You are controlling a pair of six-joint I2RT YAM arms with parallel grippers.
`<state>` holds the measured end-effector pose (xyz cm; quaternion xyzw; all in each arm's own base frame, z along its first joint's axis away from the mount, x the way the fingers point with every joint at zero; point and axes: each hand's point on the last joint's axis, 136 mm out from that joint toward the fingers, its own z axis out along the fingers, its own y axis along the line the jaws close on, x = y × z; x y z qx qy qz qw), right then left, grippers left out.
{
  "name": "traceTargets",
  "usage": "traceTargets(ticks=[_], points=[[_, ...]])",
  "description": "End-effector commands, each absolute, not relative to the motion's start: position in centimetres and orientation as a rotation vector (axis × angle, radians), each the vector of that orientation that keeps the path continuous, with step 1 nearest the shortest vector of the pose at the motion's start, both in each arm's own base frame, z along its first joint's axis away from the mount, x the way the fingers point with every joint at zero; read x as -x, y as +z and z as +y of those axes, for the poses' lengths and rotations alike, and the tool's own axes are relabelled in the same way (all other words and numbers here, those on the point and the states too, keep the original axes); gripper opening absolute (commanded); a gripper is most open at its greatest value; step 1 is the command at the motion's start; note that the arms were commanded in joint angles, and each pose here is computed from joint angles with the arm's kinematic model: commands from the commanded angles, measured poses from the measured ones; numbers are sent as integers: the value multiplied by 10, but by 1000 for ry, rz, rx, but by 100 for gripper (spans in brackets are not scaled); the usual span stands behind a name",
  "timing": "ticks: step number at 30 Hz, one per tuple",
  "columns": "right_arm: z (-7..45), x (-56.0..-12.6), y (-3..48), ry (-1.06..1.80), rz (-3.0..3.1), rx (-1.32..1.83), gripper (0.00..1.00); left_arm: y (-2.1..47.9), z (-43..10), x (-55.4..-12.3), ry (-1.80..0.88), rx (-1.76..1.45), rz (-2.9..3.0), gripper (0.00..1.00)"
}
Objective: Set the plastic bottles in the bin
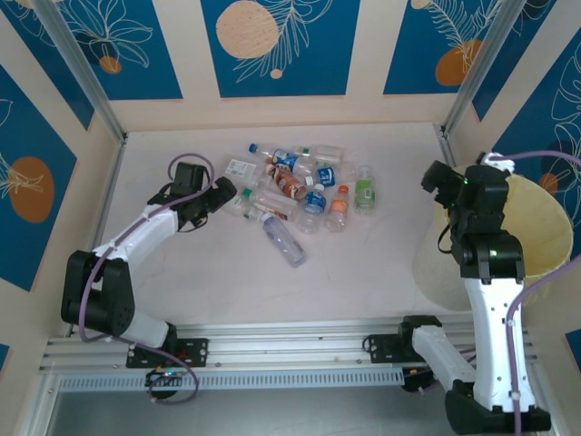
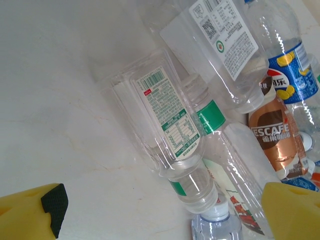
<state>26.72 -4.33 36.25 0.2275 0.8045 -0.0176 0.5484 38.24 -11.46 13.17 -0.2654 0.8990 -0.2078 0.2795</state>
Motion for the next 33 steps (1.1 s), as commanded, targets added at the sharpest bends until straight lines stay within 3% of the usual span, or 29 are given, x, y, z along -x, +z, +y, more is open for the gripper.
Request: traceTargets(ticks=[1,6,10,16,24,29,33], points=[[10,-286,373,142,1892,-277,100,137,-112,-379,-520,809,2382,100],[111,-288,369,516,1861,116,100,134,-107,-375,-453,911,2343,100],[160,-292,331,577,1948,274,100,130,-108,-373,-460,934,2346,100],[227,-298,250,536,2147,448,100,132,-115,-374,-499,852,2366,100],[303,-306,159,563,2374,371,97,130,-119,-370,-537,800,2415,100],[322,-303,96,418,2516,531,92,124,-112,-365,-535,809,2430,100],[331,-305,76,355,2543,605,91,128,-109,-365,-569,798,2391,100]])
